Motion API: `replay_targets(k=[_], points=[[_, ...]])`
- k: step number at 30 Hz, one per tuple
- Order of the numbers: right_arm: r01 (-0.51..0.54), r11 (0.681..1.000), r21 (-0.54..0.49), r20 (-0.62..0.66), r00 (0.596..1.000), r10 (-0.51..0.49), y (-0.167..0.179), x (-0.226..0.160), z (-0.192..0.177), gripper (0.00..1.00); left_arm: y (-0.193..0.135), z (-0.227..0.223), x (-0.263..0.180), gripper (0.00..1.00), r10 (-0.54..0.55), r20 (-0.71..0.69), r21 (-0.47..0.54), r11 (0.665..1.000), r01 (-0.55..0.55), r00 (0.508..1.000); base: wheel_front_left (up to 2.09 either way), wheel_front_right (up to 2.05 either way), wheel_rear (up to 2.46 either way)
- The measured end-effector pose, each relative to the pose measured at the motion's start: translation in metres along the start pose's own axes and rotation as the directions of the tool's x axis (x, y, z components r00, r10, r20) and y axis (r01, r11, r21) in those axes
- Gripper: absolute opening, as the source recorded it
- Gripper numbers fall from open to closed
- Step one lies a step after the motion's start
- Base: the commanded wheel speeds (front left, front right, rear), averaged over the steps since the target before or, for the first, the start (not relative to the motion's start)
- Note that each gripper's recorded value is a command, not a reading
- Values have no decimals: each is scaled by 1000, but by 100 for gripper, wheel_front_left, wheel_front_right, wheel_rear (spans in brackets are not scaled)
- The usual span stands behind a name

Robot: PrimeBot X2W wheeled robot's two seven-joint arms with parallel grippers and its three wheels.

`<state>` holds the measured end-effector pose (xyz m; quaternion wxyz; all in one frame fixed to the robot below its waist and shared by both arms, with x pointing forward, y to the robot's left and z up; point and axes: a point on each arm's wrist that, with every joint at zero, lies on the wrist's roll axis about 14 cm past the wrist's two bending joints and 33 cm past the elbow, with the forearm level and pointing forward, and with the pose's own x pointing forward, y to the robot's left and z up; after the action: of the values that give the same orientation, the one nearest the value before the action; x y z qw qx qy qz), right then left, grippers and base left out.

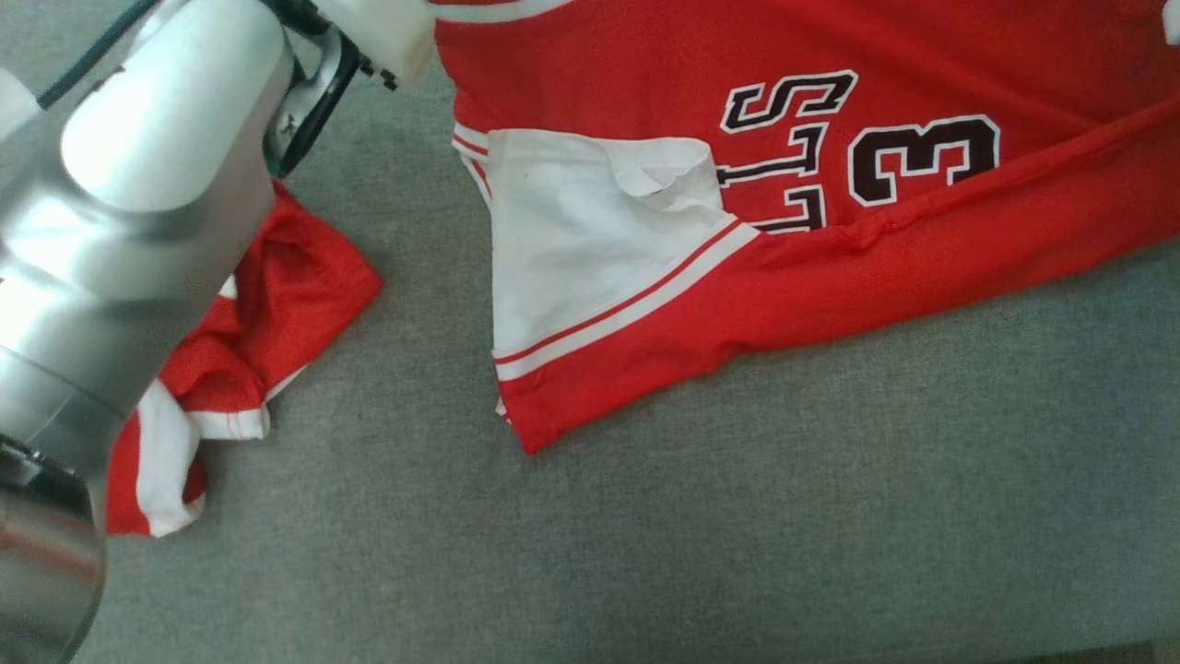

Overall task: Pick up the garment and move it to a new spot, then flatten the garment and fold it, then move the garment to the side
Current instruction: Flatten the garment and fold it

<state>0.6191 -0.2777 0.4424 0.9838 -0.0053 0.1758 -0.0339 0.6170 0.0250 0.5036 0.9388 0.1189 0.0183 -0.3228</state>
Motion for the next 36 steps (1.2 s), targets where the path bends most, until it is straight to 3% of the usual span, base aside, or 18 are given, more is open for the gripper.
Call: replay_targets(k=[9, 16, 18, 23, 31, 36], points=[[-17, 999, 38, -46, 999, 19, 2, -21, -17, 0, -19, -6, -29, 0, -58, -28, -5, 998, 58, 998, 0, 0, 0], [-27, 998, 57, -153, 988, 36, -7, -55, -40, 0, -64, -26, -80, 0, -169, -138, -105, 982, 155, 976, 0, 0, 0], [-36, 998, 46, -214, 976, 45, -12, -68, -50, 0, -88, -29, -104, 0, -235, -188, -185, 962, 200, 954, 0, 0, 0], [-43, 999, 0, -318, 947, 41, -26, -90, -69, 0, -127, -35, -145, 0, -344, -278, -241, 929, 281, 897, 0, 0, 0], [-76, 996, -43, -460, 887, 47, -32, -114, -93, 0, -151, -34, -175, 0, -428, -365, -291, 896, 336, 827, 0, 0, 0], [-84, 995, -54, -481, 876, 48, -36, -122, -99, 0, -162, -40, -182, 0, -458, -407, -257, 888, 382, 790, 0, 0, 0]])
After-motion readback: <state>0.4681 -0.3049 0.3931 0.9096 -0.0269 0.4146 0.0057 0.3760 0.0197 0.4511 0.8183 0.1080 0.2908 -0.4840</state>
